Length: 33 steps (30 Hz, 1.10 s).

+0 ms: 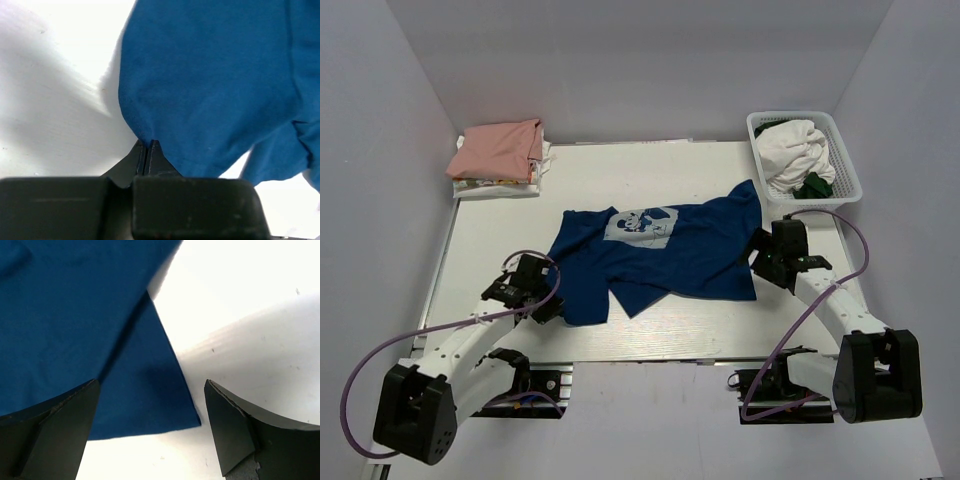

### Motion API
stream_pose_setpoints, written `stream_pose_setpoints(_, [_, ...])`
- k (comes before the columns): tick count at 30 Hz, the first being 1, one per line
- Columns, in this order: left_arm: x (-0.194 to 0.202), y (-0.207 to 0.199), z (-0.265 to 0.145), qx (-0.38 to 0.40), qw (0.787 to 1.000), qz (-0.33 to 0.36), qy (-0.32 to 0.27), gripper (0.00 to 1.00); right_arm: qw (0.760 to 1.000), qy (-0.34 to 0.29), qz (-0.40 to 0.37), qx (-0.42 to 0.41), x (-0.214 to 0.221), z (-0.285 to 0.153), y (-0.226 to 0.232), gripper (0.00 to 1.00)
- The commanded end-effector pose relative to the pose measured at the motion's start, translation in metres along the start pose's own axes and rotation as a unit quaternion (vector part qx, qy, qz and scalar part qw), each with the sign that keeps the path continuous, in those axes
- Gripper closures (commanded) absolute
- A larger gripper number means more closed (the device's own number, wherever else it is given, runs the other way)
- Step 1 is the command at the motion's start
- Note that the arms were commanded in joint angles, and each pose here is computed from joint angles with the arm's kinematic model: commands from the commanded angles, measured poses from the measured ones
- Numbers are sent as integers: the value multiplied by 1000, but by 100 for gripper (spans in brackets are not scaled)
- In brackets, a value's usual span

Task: Fold and stack the t-shirts
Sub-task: Flatten out the tshirt

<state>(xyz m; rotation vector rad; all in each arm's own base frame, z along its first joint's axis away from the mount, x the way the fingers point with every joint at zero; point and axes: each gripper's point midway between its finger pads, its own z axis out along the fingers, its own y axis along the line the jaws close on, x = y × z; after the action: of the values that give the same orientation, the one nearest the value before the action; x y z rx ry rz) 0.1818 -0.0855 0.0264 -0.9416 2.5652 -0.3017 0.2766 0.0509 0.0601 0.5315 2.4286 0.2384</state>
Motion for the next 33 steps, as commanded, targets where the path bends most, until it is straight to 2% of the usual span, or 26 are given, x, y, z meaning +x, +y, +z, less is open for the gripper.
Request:
stream_pose_setpoints(1, [-10, -11, -6, 30, 999, 9, -24, 100, 999, 33, 1, 28, 20, 1, -15, 10])
stream_pose_setpoints(9, [-31, -35, -24, 68, 995, 24, -62, 100, 993, 120, -4, 14, 68, 1, -20, 11])
stream_pose_setpoints(14, [-34, -41, -25, 83, 994, 29, -67, 100, 990, 141, -3, 9, 78, 9, -19, 12])
stream_pose_setpoints(16, [-34, -41, -25, 83, 994, 29, -67, 100, 989, 144, -4, 8, 77, 16, -18, 21])
stream_pose_setpoints(17, [-34, -41, -25, 83, 994, 29, -67, 100, 990, 140, -3, 4, 74, 18, -15, 30])
stream_pose_setpoints(18, [-35, -43, -25, 87, 993, 29, -70, 100, 991, 134, -3, -4, 67, 20, -9, 49])
stream_pose_setpoints(21, [-41, -49, -30, 92, 992, 32, -81, 100, 987, 158, -2, -13, 75, 24, -4, 75])
stream_pose_setpoints(23, [-45, -51, -33, 94, 991, 35, -88, 100, 986, 163, -3, -23, 77, 25, -1, 86])
stream_pose_setpoints(24, [-48, -52, -33, 91, 991, 34, -92, 100, 986, 162, -6, -27, 77, 25, 1, 100])
stream_pose_setpoints(29, [-58, -66, -39, 109, 987, 52, -107, 100, 988, 129, -28, -75, 59, 25, 21, 100])
stream_pose_setpoints(32, [-76, -93, -59, 146, 977, 73, -134, 100, 986, 59, -56, -143, 15, 11, 58, 100])
stream_pose_setpoints(33, [-91, -110, -77, 168, 970, 73, -160, 100, 984, 35, -66, -160, 3, 3, 68, 100])
